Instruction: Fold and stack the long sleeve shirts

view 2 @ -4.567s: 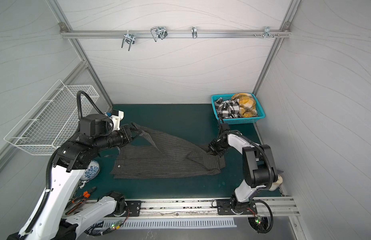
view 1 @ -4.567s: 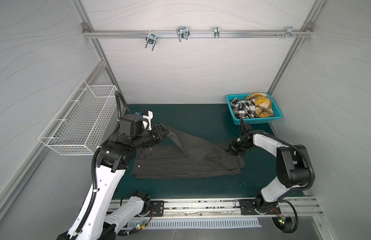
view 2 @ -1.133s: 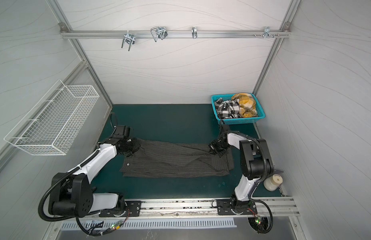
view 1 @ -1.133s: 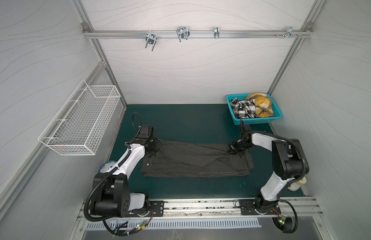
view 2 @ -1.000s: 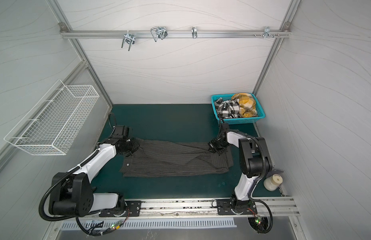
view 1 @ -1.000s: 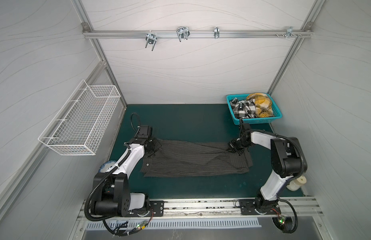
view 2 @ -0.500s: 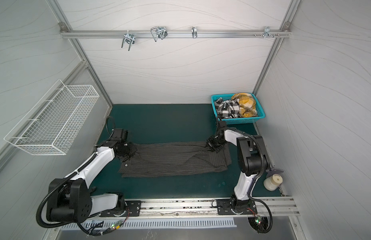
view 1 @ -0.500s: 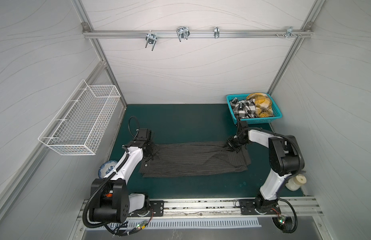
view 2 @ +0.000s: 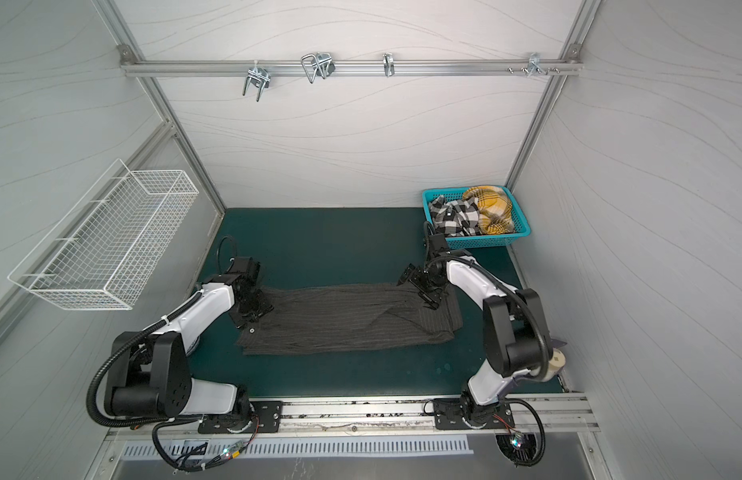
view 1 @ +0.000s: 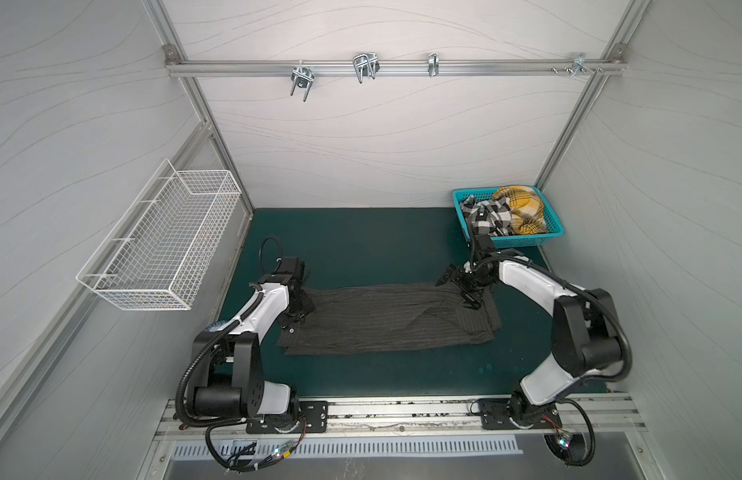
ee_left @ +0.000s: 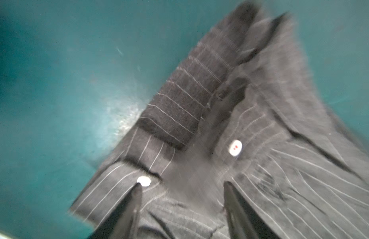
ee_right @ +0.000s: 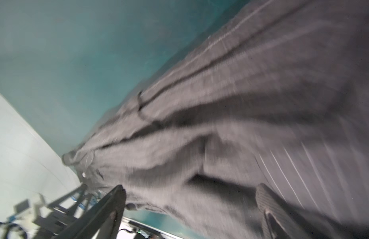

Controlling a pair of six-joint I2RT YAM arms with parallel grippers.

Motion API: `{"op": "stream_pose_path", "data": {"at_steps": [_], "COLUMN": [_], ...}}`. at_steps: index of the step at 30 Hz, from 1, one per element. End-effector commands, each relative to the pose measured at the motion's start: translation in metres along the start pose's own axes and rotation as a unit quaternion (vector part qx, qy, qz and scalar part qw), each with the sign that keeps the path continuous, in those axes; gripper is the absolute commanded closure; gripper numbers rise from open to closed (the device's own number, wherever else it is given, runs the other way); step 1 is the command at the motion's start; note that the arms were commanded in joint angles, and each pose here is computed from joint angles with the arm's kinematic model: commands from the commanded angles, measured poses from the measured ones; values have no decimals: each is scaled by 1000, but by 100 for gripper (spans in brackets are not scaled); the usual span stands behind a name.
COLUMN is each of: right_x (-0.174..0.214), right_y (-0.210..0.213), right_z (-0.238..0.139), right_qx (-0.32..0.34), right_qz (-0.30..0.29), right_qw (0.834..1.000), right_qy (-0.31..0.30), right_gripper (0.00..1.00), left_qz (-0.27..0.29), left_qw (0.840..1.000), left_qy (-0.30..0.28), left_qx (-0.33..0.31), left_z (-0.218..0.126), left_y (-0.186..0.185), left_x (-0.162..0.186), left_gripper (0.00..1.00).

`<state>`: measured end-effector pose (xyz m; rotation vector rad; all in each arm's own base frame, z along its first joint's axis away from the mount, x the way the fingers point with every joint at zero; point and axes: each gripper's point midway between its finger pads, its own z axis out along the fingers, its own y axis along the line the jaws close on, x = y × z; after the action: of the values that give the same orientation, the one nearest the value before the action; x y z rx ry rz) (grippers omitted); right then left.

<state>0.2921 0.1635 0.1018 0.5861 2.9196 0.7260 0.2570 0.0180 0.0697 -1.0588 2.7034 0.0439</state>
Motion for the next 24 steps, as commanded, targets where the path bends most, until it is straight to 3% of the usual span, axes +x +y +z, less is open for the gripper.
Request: {"op": "stream_pose_path", "data": {"at_steps": [1, 3, 4, 5, 6, 8, 12, 18, 24], "right_x": [41, 62, 72, 82, 90, 103, 114, 113, 43], "right_y": [-35, -45, -51, -56, -58, -61, -59, -71, -49], "right_z": [-20, -21, -19, -16, -11, 1, 29, 71, 99], "right_qx": [80, 96, 104, 108, 107, 104, 98, 119, 124], "right_qz": [-52, -75, -83, -85, -88, -87, -88, -69, -56], "right_qw": [995, 992, 991, 990, 990, 990, 989, 986, 987], "right_qy": [5, 7, 11, 16, 23, 37, 68, 99, 82], "right_gripper": [4, 18, 33, 55, 66, 78, 83, 87, 89], "left_qz": [-16, -14, -8, -1, 4, 7, -2, -8, -19], "left_qw": [998, 996, 995, 994, 995, 994, 992, 994, 995], "left_qy": [-48, -37, -27, -15, -1, 27, 69, 95, 100], "left_qx": [42, 84, 97, 105, 104, 105, 108, 62, -14], "left_z": [-40, -41, -37, -32, -25, -7, 21, 54, 68], "left_y": [-11, -29, -38, -47, -52, -63, -78, -71, -33], "left_x": [-20, -18, -16, -14, -12, -9, -4, -11, -15], "left_gripper": [38, 49, 55, 66, 71, 86, 100, 100, 100]}}
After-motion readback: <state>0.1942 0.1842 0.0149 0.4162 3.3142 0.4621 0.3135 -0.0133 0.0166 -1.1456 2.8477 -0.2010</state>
